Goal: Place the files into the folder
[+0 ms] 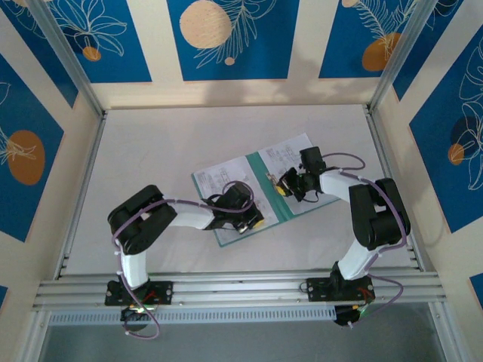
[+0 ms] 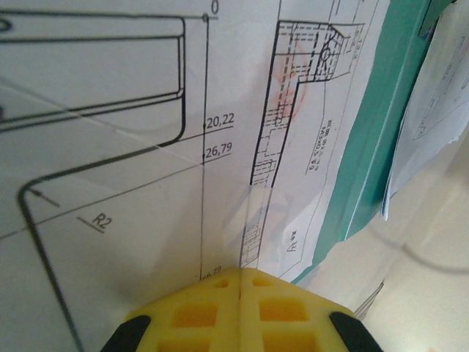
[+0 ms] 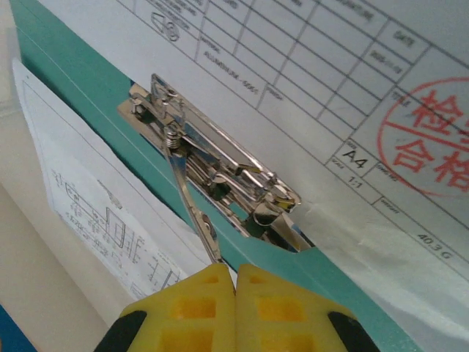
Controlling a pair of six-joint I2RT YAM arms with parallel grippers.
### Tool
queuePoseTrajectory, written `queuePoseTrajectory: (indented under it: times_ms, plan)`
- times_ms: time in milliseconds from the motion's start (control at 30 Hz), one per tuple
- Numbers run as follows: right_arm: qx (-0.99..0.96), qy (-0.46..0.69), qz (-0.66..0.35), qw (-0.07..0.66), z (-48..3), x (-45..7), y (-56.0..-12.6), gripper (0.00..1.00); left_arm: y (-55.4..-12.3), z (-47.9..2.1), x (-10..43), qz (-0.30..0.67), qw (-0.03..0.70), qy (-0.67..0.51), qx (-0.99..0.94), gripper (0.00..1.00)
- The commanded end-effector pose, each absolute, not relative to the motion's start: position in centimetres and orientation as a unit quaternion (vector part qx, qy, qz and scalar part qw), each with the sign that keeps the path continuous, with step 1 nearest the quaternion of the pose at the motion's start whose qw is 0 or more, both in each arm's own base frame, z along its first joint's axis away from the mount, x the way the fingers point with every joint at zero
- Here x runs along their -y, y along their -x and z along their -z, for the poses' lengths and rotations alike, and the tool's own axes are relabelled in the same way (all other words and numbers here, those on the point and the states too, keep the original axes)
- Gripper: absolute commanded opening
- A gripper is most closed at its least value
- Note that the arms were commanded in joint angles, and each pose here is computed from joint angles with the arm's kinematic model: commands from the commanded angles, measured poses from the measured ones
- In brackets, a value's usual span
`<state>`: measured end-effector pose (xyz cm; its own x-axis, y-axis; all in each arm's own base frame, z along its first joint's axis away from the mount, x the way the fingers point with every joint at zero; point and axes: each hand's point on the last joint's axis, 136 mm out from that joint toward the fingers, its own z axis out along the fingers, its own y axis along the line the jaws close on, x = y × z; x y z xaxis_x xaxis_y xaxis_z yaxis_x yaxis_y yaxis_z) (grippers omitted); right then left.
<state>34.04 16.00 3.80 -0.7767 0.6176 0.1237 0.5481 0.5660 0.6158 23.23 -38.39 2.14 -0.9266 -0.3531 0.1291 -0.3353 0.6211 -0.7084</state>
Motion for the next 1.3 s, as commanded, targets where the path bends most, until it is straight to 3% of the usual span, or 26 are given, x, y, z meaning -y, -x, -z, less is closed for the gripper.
queuePoseTrajectory:
  times_ms: [0, 833, 1267]
  plan:
    - [-0.893, -0.376, -0.244, 0.027, 0.5, -12.9, -31.0, 0.00, -20.8, 1.2, 35.0, 0.314, -0.025, 0.215, -0.924, 0.00]
    - [-0.882, -0.425, -0.202, 0.016, 3.3, -11.3, -29.6, 0.00, -20.7, 1.0, 34.1, 0.307, -0.023, 0.219, -0.926, 0.00]
    - [-0.883, -0.448, -0.136, -0.041, 3.8, -11.1, -28.5, 0.00, -20.6, 1.2, 33.5, 0.305, -0.022, 0.226, -0.925, 0.00]
